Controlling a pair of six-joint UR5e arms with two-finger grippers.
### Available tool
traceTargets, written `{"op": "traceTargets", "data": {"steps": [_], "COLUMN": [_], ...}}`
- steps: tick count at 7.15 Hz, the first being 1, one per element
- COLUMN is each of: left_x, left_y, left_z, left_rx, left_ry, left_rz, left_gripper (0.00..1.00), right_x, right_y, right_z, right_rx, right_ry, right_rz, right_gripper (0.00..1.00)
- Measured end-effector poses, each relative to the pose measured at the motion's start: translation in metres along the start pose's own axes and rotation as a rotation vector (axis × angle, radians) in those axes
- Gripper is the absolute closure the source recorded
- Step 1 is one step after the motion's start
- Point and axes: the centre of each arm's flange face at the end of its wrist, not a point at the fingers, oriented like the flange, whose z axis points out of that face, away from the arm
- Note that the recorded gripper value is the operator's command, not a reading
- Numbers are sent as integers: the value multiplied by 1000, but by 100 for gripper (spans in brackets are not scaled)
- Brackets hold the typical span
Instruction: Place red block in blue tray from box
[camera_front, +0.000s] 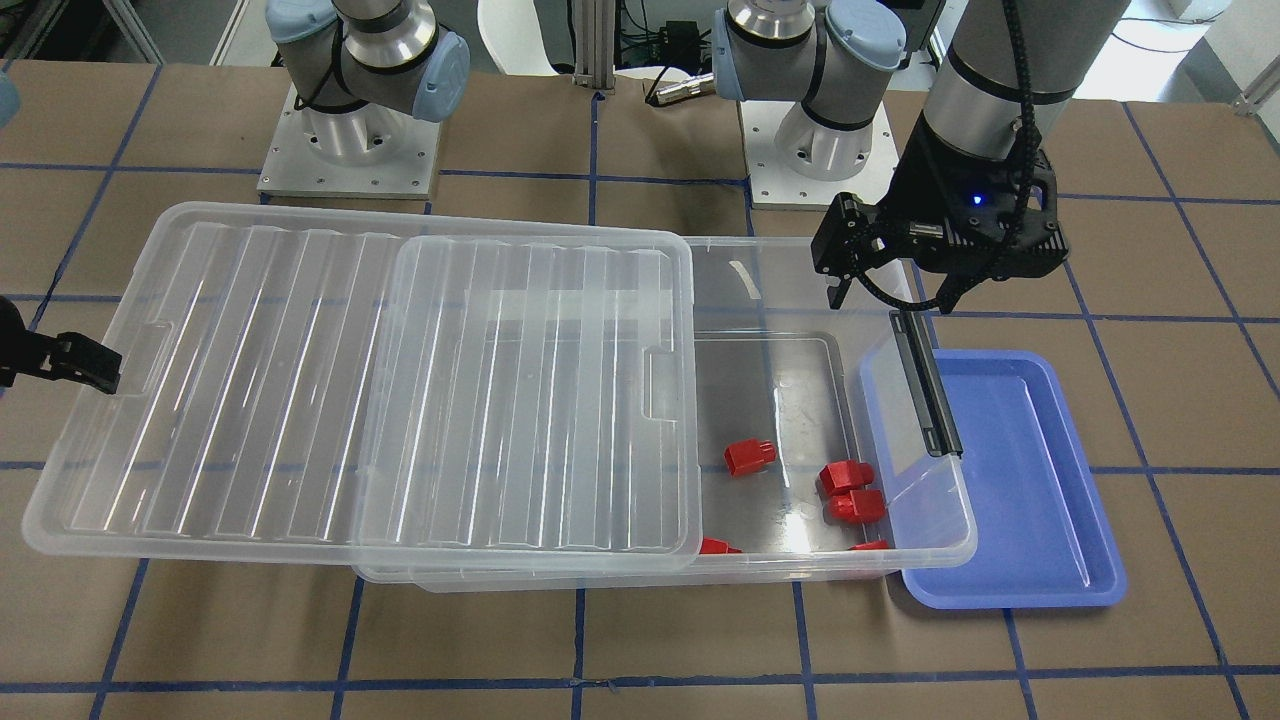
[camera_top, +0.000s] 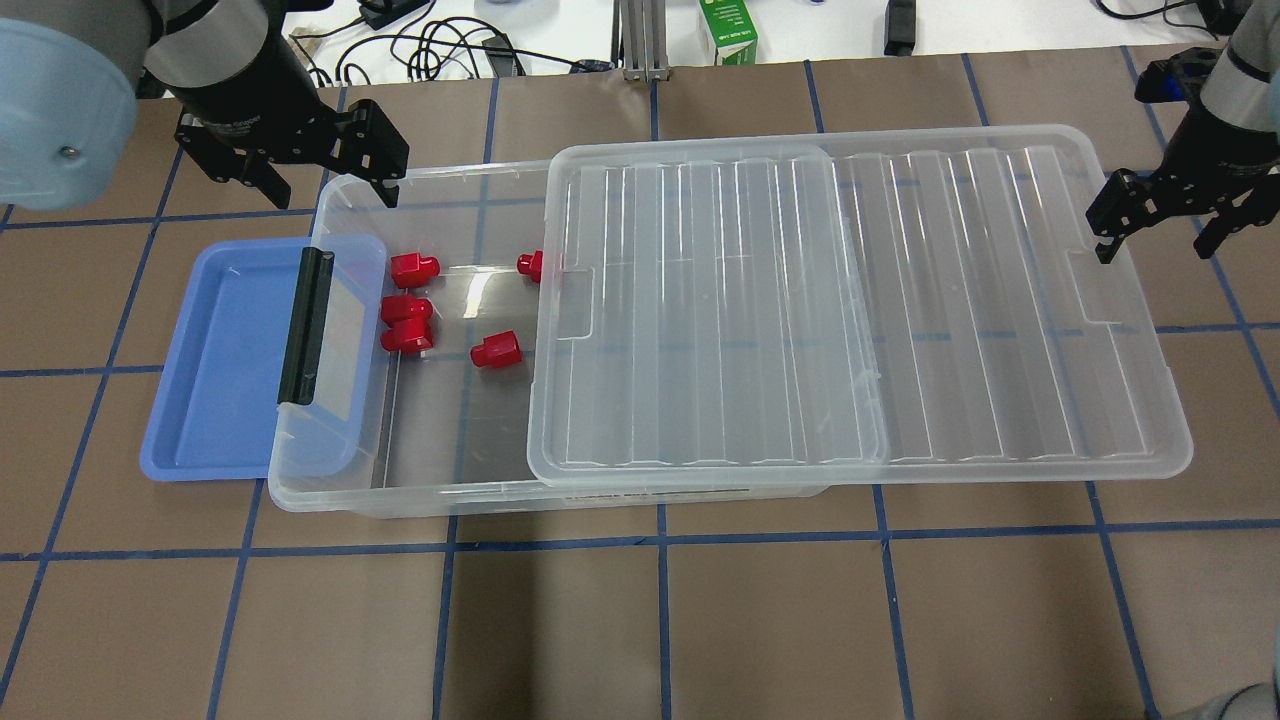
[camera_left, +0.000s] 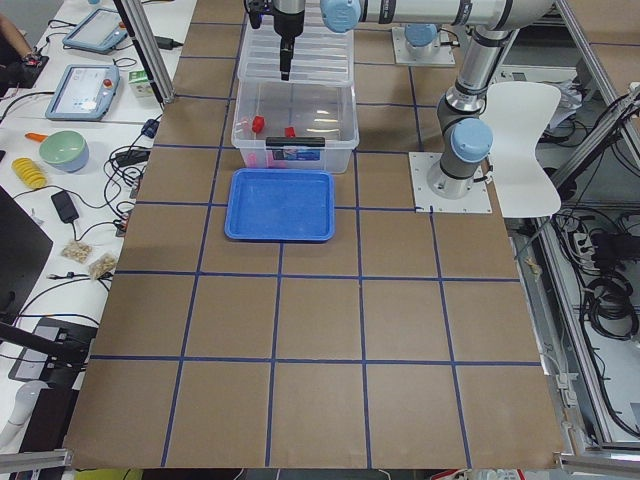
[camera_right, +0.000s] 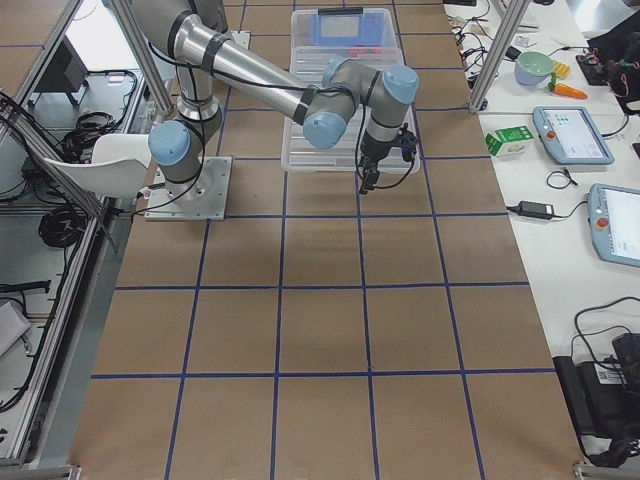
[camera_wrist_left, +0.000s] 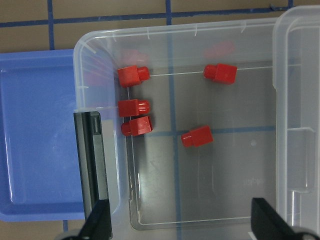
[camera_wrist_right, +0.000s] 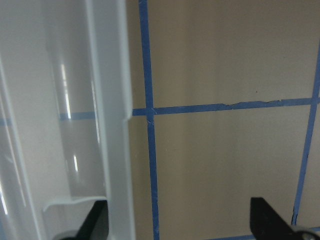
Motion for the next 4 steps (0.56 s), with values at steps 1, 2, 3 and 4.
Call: {"op": "traceTargets", "data": {"steps": [1, 2, 3, 4], "left_x": [0, 0, 1, 1], "left_y": [0, 0, 0, 0], "left_z": [0, 1, 1, 2], "left_rx": [-1, -2, -3, -3], "left_ry": [0, 0, 0, 0], "left_rz": [0, 0, 1, 1], "left_gripper": [0, 0, 0, 0], "right_x": [2, 1, -1, -3], "right_y": [1, 2, 3, 6], "right_z": [0, 0, -3, -8], "right_rx": [0, 1, 5, 7], "right_ry": [-3, -4, -5, -6], "right_rz": [0, 1, 1, 1], "right_gripper": [0, 0, 0, 0]}}
